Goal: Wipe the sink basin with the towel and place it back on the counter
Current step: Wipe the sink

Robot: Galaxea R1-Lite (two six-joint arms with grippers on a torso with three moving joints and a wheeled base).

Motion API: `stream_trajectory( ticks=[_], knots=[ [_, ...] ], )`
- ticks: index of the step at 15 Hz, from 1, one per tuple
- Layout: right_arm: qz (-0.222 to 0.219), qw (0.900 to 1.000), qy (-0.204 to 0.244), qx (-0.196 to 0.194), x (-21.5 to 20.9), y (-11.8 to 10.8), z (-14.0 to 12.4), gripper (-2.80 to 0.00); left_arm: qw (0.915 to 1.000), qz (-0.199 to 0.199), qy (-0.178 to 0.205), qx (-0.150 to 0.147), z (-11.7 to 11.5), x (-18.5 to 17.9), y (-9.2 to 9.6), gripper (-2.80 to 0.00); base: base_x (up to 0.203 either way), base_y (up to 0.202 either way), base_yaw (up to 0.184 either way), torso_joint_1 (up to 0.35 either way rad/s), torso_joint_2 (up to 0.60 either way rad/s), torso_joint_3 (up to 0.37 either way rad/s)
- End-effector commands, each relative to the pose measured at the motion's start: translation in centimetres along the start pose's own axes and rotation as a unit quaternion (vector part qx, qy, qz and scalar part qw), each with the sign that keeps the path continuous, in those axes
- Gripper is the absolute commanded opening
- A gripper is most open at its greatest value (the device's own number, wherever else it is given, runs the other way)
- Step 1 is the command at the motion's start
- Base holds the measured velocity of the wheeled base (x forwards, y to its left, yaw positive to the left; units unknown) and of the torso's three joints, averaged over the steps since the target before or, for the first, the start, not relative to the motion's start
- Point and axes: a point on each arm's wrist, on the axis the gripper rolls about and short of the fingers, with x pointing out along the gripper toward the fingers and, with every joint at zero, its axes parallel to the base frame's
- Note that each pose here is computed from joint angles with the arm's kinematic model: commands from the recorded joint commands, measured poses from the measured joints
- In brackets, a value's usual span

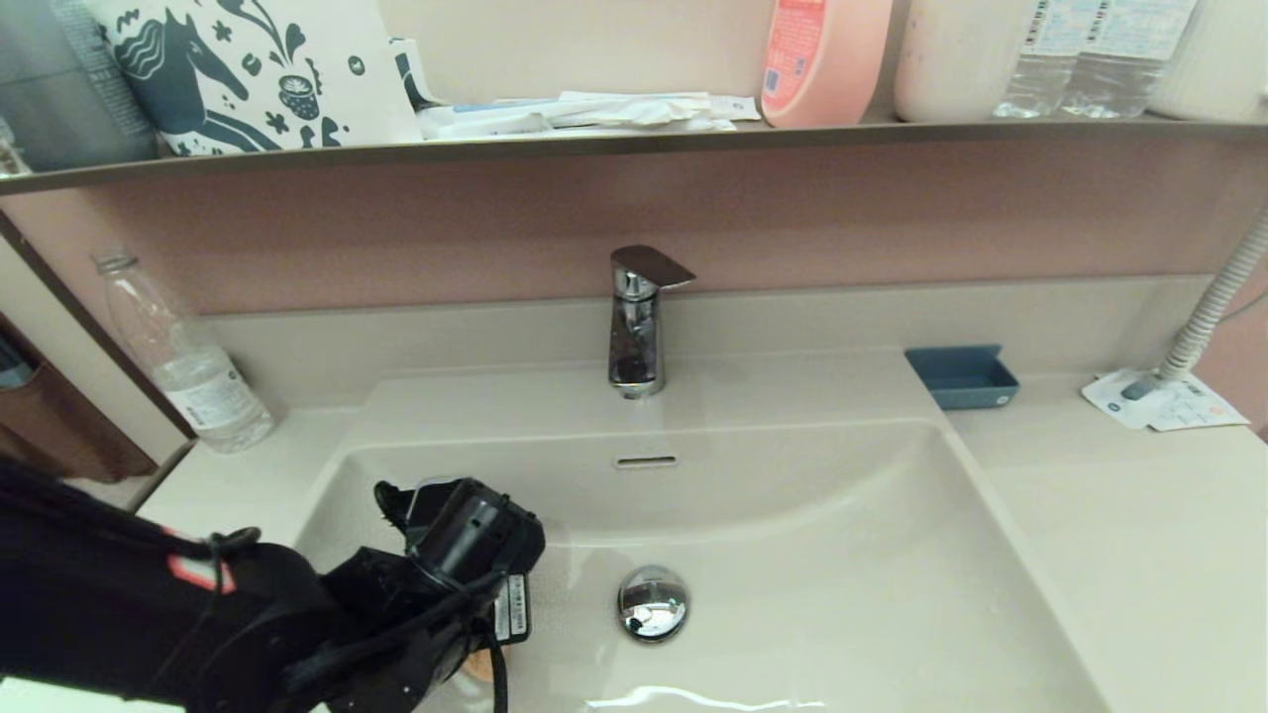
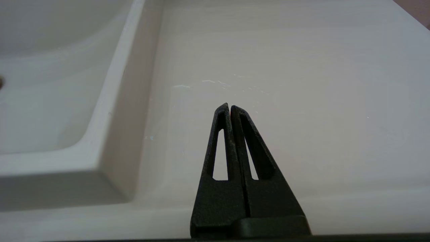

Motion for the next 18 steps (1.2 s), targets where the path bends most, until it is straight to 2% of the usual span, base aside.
stream_trajectory(
  ticks=[1,3,9,14,16,18],
  knots=[
    [0.000,1.000,0.001,0.000,0.0,0.0,0.0,-2.80,0.9992,0.008,0.019,0.033,-1.7,1.9,-1.9,-2.80,0.000,0.000,0.000,0.000,0.00,0.000],
    [0.000,1.000,0.001,0.000,0.0,0.0,0.0,-2.80,0.9990,-0.007,0.009,0.043,-1.7,2.1,-3.7,-2.80,0.000,0.000,0.000,0.000,0.00,0.000],
    [0.000,1.000,0.001,0.000,0.0,0.0,0.0,-2.80,0.9968,-0.035,0.004,0.071,-2.1,2.0,-7.5,-2.80,0.000,0.000,0.000,0.000,0.00,0.000],
    [0.000,1.000,0.001,0.000,0.0,0.0,0.0,-2.80,0.9952,-0.072,-0.003,0.066,-1.4,0.1,-10.9,-2.80,0.000,0.000,0.000,0.000,0.00,0.000],
    [0.000,1.000,0.001,0.000,0.0,0.0,0.0,-2.80,0.9933,-0.080,-0.001,0.083,-1.9,-0.5,-12.4,-2.80,0.000,0.000,0.000,0.000,0.00,0.000],
    [0.000,1.000,0.001,0.000,0.0,0.0,0.0,-2.80,0.9925,-0.095,-0.012,0.076,-1.2,-0.8,-13.9,-2.80,0.000,0.000,0.000,0.000,0.00,0.000]
  ],
)
